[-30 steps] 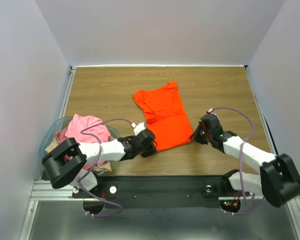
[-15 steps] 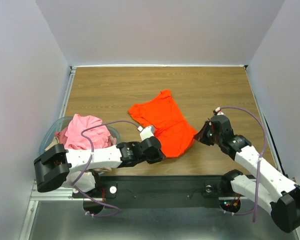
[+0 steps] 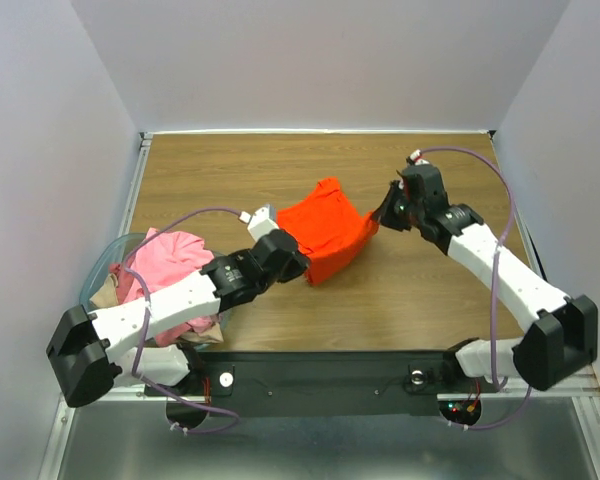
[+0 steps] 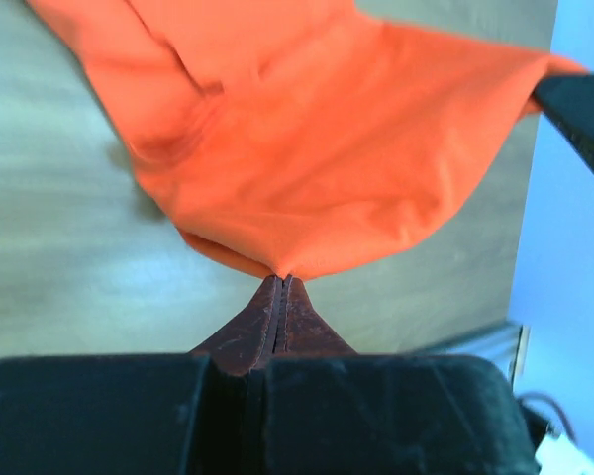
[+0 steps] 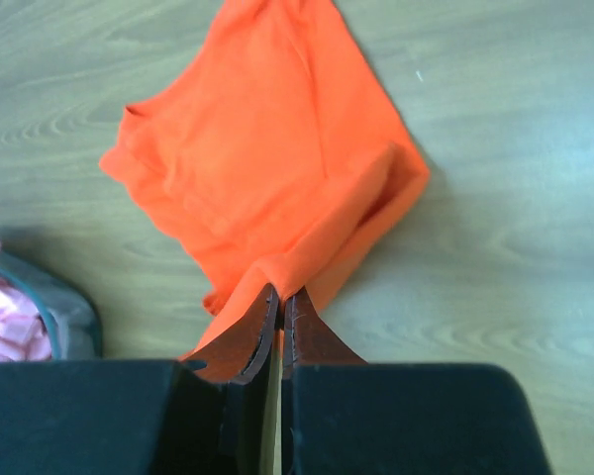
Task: Fold and stack the t-shirts
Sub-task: Fold the tshirt
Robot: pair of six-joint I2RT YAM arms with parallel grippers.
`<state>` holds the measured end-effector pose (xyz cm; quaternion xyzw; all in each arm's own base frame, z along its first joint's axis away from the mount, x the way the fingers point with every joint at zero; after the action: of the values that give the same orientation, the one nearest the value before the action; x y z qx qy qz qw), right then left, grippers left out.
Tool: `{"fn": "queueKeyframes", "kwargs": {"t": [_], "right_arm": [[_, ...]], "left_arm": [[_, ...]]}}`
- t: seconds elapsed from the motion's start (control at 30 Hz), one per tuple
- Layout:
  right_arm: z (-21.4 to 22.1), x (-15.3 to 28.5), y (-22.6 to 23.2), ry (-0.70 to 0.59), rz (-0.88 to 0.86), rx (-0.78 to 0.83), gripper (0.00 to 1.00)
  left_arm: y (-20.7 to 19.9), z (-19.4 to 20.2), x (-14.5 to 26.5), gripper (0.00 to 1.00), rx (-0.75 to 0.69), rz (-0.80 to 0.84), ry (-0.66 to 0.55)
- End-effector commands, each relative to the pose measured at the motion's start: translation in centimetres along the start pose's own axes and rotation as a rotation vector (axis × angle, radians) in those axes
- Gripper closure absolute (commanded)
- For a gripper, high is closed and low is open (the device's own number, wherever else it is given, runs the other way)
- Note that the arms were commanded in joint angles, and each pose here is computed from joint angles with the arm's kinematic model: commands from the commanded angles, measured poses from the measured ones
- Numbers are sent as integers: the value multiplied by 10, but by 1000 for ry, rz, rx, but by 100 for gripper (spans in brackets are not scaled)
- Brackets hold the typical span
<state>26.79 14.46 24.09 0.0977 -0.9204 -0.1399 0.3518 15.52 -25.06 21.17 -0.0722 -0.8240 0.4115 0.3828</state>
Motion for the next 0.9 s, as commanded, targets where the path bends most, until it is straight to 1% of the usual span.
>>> {"fn": "queueKeyframes", "kwargs": {"t": [0.0, 0.03, 0.2, 0.23, 0.43, 0.47, 0.5, 0.57, 0.7, 0.8, 0.83, 0.87], "right_arm": [[-41, -5, 19, -96, -27, 49, 100], [-52, -14, 24, -94, -34, 63, 100], [-74, -48, 40, -71, -58, 92, 100], [-79, -60, 43, -65, -58, 102, 100], [-93, -102, 54, -42, -65, 122, 100], [-94, -107, 54, -42, -60, 123, 100], [-96, -119, 56, -37, -58, 123, 100], [-97, -131, 57, -32, -49, 125, 100], [-97, -163, 57, -13, -34, 130, 100], [-90, -199, 55, 16, -19, 134, 99], [-90, -199, 54, 17, -17, 133, 99], [-87, -210, 53, 28, -9, 126, 98]], "left_arm": [[-11, -42, 0, 100, -32, 0, -107], [-11, -48, -1, 100, -45, -7, -120], [-12, -79, -6, 100, -44, -38, -194], [-11, -88, -10, 100, -36, -55, -209], [7, -117, -35, 100, -37, -148, -237], [11, -127, -39, 100, -24, -166, -253], [13, -128, -47, 100, -32, -170, -234], [16, -136, -56, 100, -30, -182, -235], [28, -155, -82, 100, -21, -263, -239], [39, -167, -107, 100, -12, -335, -232], [40, -169, -112, 100, -14, -340, -225], [42, -171, -116, 100, -29, -344, -217]]}}
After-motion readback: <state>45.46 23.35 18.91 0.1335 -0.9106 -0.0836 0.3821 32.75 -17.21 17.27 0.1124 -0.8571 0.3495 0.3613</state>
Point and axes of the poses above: each gripper's point midway between its finger pads, its own x axis back along the fingers, its own y axis along the line the jaws close on, z = x × y, the point moved 8 cm from there along x, back along the fingers, and after that the axes turned 11 degrees about x, right-handed, at the moved point
